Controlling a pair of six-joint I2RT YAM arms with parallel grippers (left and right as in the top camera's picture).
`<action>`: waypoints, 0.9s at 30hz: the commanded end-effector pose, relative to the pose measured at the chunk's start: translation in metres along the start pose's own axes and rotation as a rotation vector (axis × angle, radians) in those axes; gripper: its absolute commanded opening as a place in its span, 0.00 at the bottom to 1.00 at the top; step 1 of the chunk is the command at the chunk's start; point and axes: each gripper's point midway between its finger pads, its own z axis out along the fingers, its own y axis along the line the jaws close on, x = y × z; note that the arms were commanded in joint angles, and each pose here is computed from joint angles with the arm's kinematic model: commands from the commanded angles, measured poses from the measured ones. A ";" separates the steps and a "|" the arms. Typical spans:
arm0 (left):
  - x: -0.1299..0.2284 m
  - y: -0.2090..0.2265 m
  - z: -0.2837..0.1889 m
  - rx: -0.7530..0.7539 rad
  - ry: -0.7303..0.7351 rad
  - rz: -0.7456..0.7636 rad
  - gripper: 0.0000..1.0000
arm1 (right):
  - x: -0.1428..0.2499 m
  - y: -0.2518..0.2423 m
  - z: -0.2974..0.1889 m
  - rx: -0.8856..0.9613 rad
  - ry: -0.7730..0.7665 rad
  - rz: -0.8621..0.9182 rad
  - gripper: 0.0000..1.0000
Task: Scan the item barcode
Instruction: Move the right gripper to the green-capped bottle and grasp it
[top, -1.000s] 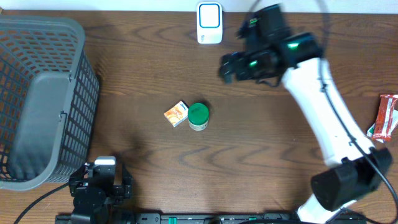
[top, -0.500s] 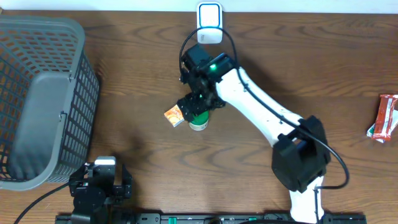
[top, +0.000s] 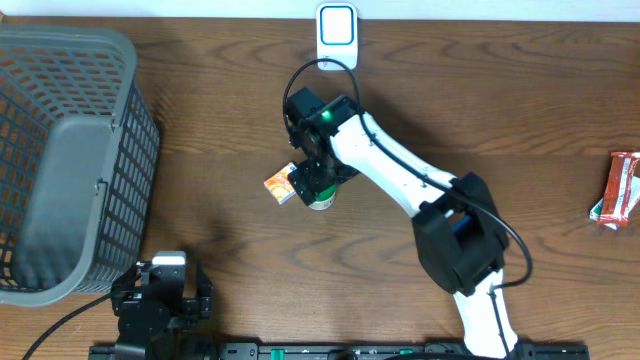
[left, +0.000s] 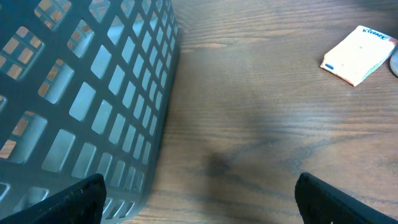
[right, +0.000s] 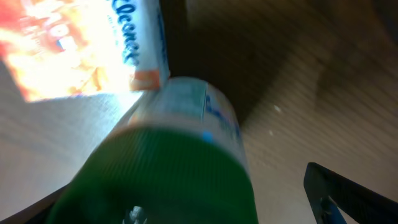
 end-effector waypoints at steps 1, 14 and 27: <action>0.000 0.001 -0.001 -0.006 -0.002 -0.016 0.95 | -0.004 0.010 0.015 0.016 -0.002 -0.015 0.99; 0.000 0.001 -0.001 -0.006 -0.002 -0.016 0.95 | -0.003 0.005 0.039 0.080 0.030 -0.013 0.93; 0.000 0.001 -0.001 -0.006 -0.003 -0.016 0.95 | -0.006 0.004 0.039 0.087 0.014 0.066 0.70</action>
